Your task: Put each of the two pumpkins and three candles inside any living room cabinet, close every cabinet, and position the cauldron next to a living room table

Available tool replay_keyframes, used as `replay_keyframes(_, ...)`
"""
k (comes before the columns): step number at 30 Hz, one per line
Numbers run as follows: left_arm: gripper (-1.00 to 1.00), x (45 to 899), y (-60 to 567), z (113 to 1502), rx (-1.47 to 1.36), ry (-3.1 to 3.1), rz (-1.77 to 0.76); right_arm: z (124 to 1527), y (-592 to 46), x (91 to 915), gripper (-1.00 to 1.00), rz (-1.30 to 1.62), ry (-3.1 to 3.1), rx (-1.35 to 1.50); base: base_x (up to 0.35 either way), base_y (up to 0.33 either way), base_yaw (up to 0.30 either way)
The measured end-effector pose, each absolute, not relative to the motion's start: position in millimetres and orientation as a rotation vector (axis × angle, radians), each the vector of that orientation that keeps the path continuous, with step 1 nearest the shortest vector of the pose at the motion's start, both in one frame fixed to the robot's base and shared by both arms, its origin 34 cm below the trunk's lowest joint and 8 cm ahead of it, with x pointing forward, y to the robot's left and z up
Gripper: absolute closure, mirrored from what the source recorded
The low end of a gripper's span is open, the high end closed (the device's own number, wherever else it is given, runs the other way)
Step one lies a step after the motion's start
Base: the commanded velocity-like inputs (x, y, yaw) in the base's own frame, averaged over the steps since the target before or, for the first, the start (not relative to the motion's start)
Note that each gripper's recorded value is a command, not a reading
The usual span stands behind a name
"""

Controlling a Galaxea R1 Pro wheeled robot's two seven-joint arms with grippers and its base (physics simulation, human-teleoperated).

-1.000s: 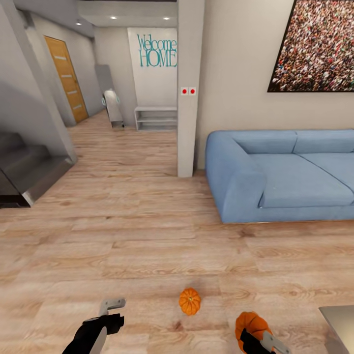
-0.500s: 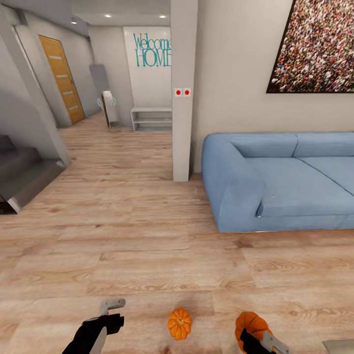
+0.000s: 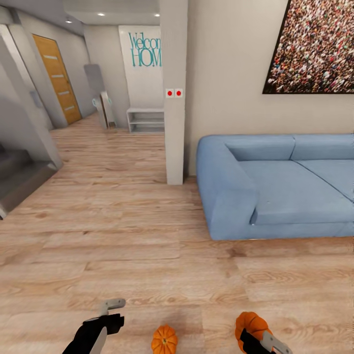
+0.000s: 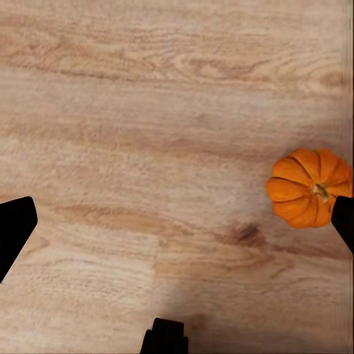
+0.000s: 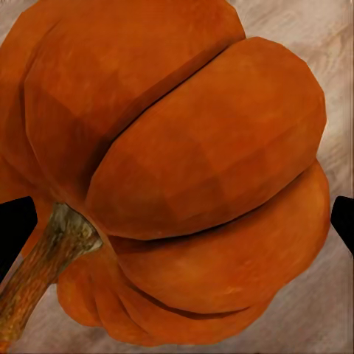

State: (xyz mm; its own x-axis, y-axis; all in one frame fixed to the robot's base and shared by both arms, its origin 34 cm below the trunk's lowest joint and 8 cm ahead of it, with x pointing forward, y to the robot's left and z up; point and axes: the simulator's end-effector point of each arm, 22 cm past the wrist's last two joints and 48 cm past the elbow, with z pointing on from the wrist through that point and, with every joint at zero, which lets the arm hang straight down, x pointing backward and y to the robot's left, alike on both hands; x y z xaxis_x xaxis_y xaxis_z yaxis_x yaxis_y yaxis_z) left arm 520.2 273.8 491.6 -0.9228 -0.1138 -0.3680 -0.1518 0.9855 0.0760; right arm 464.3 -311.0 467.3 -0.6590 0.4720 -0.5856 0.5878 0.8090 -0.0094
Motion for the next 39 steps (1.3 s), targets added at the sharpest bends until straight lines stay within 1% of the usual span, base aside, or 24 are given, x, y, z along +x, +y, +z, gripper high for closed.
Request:
replay_keyframes(4, -1.0, 520.2, 273.6, 491.6, -0.191, 2.76, 0.145, 467.3, -310.8, 464.2, 1.0, -0.265, 2.414, 0.781, 0.013, -0.251, 0.0)
replay_keyframes(22, -1.0, 520.2, 273.5, 491.5, -0.192, 2.76, 0.144, 467.5, -310.0, 464.6, 1.0, -0.264, 2.414, 0.777, 0.006, -0.148, 0.0)
replay_keyframes(27, -1.0, 520.2, 273.5, 491.5, -0.192, 2.76, 0.144, 467.4, -309.8, 464.6, 1.0, -0.264, 2.414, 0.777, 0.032, -0.046, 0.0)
replay_keyframes(39, -1.0, 520.5, 273.9, 491.7, -0.192, 2.759, 0.145, 467.4, -309.7, 464.5, 1.0, -0.264, 2.414, 0.777, 0.121, -0.032, 0.0)
